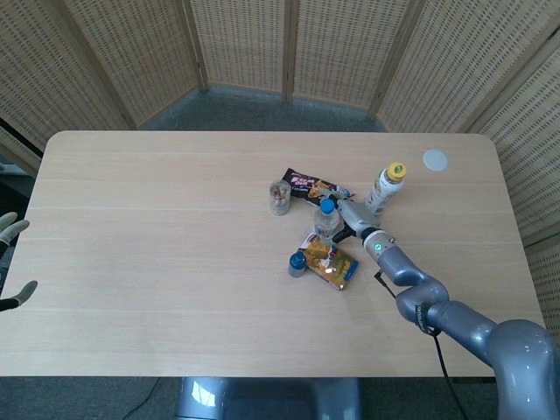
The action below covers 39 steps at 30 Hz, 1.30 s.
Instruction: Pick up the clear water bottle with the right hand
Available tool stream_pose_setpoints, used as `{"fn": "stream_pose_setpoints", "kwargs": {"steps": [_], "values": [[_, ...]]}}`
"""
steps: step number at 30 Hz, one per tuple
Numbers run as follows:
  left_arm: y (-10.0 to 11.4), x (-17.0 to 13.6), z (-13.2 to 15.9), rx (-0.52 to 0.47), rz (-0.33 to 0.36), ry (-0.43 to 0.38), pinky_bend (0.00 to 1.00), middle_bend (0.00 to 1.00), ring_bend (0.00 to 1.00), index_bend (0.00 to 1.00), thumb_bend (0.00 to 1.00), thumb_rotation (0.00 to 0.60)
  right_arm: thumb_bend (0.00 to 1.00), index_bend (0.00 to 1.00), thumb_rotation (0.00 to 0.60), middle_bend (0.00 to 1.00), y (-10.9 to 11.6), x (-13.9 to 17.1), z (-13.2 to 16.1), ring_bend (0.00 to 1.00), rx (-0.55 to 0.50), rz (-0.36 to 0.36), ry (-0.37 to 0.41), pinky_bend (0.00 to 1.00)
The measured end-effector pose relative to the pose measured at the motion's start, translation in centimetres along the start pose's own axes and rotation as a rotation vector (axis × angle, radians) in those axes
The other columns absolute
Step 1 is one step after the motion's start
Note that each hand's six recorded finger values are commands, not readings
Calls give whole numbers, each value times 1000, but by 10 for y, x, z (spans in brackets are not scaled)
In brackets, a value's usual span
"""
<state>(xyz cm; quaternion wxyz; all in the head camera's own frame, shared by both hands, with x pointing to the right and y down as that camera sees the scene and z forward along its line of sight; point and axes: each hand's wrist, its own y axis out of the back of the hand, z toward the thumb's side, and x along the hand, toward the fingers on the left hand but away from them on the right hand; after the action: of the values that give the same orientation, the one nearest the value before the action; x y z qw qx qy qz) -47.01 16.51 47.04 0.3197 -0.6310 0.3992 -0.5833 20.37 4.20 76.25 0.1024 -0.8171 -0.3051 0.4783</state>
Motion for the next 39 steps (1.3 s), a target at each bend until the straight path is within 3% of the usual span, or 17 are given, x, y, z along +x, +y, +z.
{"fn": "stream_pose_setpoints", "kwargs": {"steps": [9, 20, 29, 39], "values": [[-1, 2, 2, 1, -2, -3, 0, 45, 0, 124, 321, 600, 26, 189, 600, 506, 7, -1, -8, 230, -47, -51, -10, 361], [-3, 4, 3, 5, -9, -5, 0, 45, 0, 125, 323, 600, 29, 549, 600, 867, 25, 8, -25, 610, -86, -140, -12, 699], [-4, 6, 5, 4, -13, -11, 0, 45, 0, 125, 322, 600, 38, 620, 600, 958, 52, 28, -45, 709, -100, -227, -11, 773], [-7, 8, 8, -3, -15, -26, 0, 45, 0, 126, 321, 600, 39, 627, 600, 963, 82, 59, -30, 715, -93, -292, 57, 774]]}}
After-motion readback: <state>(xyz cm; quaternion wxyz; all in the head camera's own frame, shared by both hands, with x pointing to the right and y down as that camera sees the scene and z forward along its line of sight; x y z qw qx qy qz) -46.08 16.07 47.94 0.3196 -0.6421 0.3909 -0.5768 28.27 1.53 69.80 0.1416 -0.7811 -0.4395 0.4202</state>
